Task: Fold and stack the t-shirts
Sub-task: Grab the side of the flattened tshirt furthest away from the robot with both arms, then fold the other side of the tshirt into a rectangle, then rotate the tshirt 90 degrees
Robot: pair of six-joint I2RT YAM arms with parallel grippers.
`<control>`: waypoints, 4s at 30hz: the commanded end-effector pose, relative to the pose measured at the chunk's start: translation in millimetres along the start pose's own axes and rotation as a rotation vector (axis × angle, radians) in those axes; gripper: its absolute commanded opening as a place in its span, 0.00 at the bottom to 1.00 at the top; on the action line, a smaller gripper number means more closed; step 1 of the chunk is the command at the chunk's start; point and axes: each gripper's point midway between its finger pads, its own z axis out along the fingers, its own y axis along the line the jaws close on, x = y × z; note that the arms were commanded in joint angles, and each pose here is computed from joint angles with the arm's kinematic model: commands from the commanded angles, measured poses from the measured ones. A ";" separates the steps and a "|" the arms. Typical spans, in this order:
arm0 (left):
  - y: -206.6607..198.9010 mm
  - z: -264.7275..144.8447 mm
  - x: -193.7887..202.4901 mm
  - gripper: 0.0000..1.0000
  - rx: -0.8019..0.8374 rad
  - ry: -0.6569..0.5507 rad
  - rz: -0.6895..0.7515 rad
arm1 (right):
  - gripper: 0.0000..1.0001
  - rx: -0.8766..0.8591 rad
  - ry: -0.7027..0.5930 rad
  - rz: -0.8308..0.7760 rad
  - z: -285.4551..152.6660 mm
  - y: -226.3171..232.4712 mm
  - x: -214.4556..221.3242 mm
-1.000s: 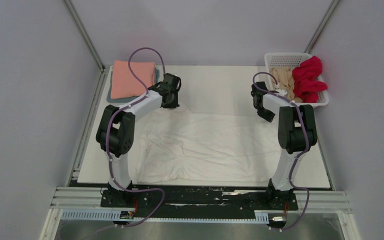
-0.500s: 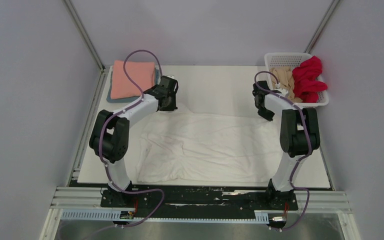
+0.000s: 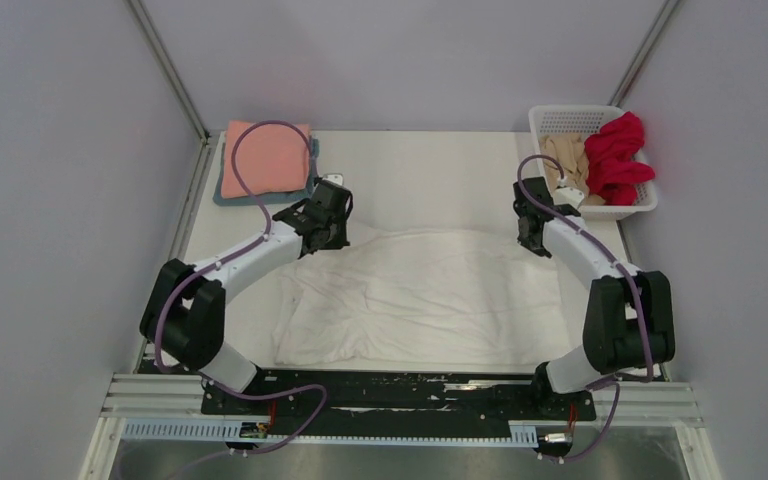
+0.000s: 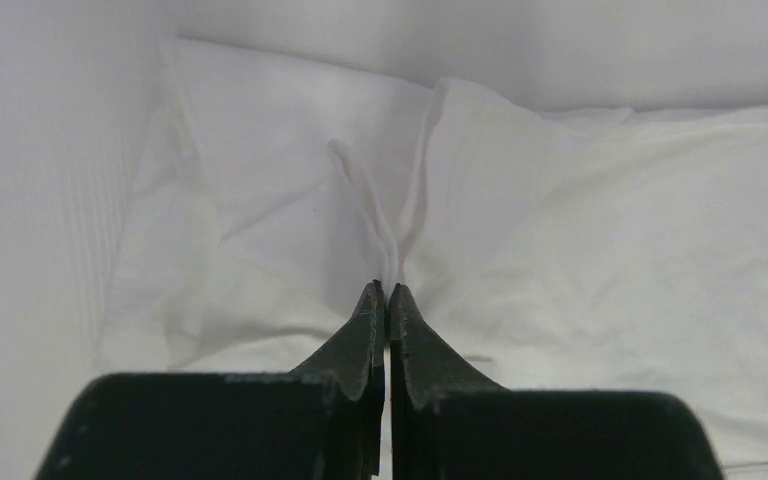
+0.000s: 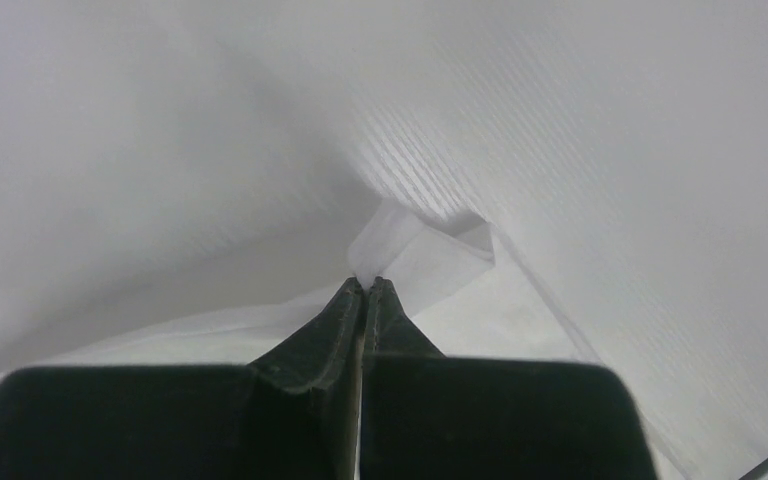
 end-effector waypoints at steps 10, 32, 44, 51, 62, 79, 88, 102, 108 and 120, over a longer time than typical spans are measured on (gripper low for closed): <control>11.9 -57.7 46.3 0.00 -0.052 -0.044 -0.053 | 0.00 -0.150 -0.034 0.002 -40.3 -19.4 11.3; 43.0 -116.5 98.1 0.00 -0.174 -0.004 -0.056 | 0.00 -0.238 -0.046 0.010 -72.0 -39.1 21.5; 49.2 -115.2 164.4 0.00 -0.209 0.171 -0.064 | 0.12 -0.133 0.071 0.013 -63.3 -68.6 64.6; 36.1 -132.5 217.8 0.69 -0.057 0.377 -0.093 | 0.60 -0.151 0.078 0.117 -86.5 -86.5 77.2; 1.9 -145.5 133.2 1.00 0.134 0.055 -0.093 | 1.00 -0.605 -0.145 0.074 -128.5 -35.7 40.8; -19.1 -19.2 146.6 1.00 0.141 0.296 -0.223 | 1.00 -0.692 0.228 -0.049 -62.5 38.2 114.5; -20.9 57.9 87.1 1.00 0.127 0.323 -0.265 | 1.00 -0.615 0.292 -0.063 -42.2 29.4 136.4; -82.4 164.2 -45.3 1.00 0.305 0.422 -0.063 | 1.00 -0.987 0.674 -0.186 -121.1 25.2 224.0; -99.4 180.8 -80.7 1.00 0.507 0.347 -0.160 | 1.00 -1.126 0.773 -0.343 -165.4 28.1 262.6; -143.2 212.9 -169.1 1.00 0.745 0.077 -0.441 | 1.00 -1.191 0.698 -0.315 -199.9 91.7 265.0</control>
